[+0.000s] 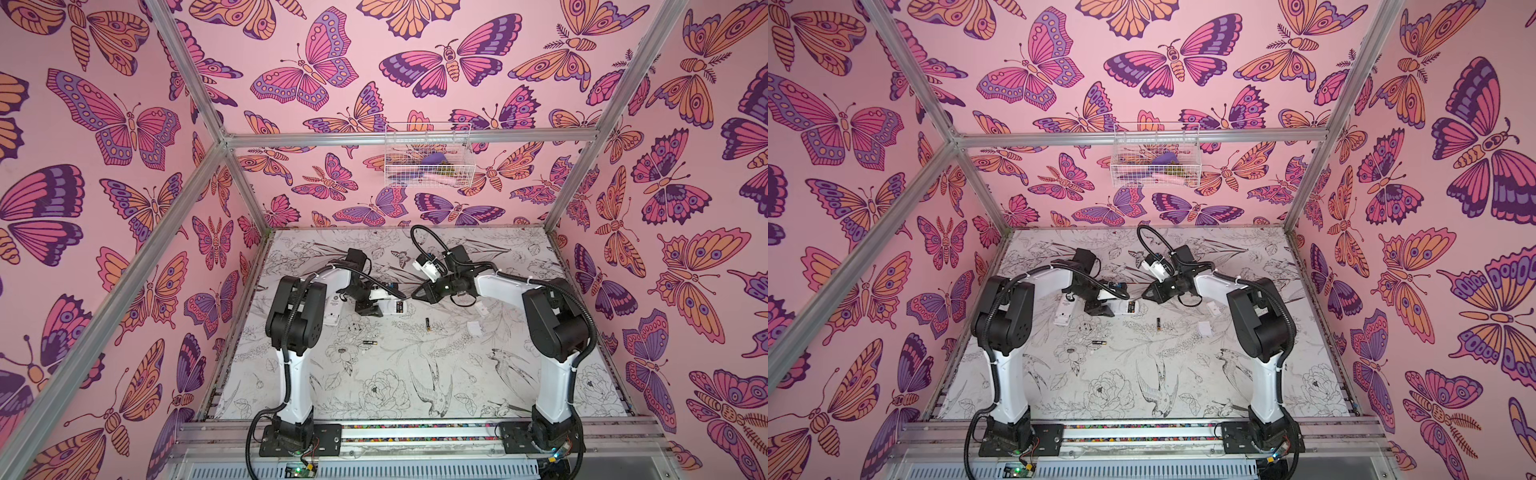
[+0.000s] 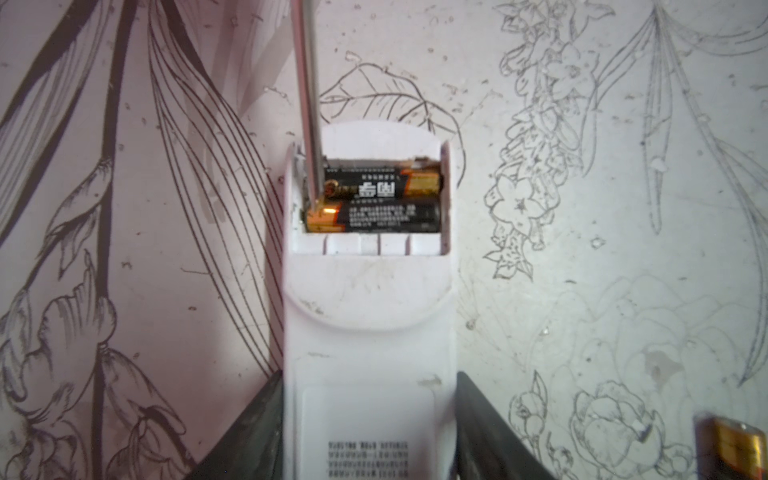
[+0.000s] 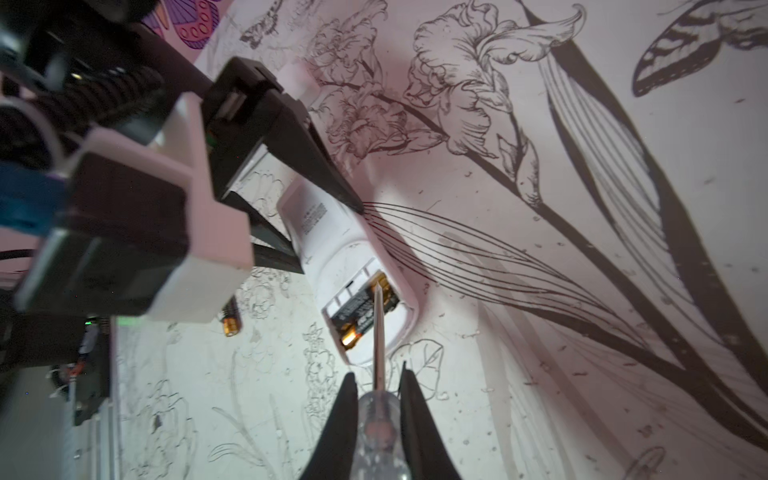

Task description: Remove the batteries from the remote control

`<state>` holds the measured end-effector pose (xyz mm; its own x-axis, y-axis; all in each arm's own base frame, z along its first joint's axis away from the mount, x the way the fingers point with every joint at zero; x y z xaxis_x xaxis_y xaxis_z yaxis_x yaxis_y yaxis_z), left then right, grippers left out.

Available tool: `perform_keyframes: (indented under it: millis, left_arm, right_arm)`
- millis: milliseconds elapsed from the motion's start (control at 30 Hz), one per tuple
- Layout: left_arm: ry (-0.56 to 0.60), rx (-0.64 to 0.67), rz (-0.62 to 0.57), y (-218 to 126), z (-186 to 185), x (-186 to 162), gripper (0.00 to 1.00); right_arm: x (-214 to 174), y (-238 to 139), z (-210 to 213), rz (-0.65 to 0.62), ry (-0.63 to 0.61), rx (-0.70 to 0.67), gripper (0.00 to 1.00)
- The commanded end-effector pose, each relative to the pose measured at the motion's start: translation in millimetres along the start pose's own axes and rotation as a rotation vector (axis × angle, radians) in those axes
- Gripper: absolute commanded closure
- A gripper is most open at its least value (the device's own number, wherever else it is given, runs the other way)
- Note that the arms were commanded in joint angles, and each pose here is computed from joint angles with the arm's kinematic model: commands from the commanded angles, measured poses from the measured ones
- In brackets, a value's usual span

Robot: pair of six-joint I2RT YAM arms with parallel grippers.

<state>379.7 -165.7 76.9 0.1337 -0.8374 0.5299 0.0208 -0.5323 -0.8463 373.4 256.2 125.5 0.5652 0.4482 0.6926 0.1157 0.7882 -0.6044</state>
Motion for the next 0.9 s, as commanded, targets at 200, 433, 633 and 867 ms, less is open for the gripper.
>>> perform_keyframes:
  millis: [200,433,633,867]
  left_arm:
    - [0.002,-0.054,0.071,30.1,-13.5,-14.4,0.42]
    - [0.063,0.112,0.022,17.0,-4.2,-3.9,0.45]
    - [0.225,0.405,-0.057,-7.2,14.4,20.1,0.45]
    - [0.401,0.724,-0.183,-18.1,26.8,42.1,0.45]
  right_arm:
    - [17.5,-17.3,15.0,-0.062,0.018,0.081,1.0]
    - [22.1,-47.9,21.6,-0.105,-0.026,-0.071,1.0]
    - [24.6,-69.0,26.2,-0.153,-0.025,-0.202,1.0]
    - [25.2,-76.9,19.5,-0.207,0.05,-0.309,1.0]
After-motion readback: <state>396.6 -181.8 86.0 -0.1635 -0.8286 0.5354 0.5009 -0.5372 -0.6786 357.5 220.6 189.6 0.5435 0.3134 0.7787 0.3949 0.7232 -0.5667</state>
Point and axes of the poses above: each gripper's point midway between its finger pads, its own y axis out along the fingers, its own z axis along the line the jaws close on, x = y × z, the point moved 7 cm from there along -y, back along the fingers, and after that the axes turned 11 degrees about -y, right-handed, at the moved point
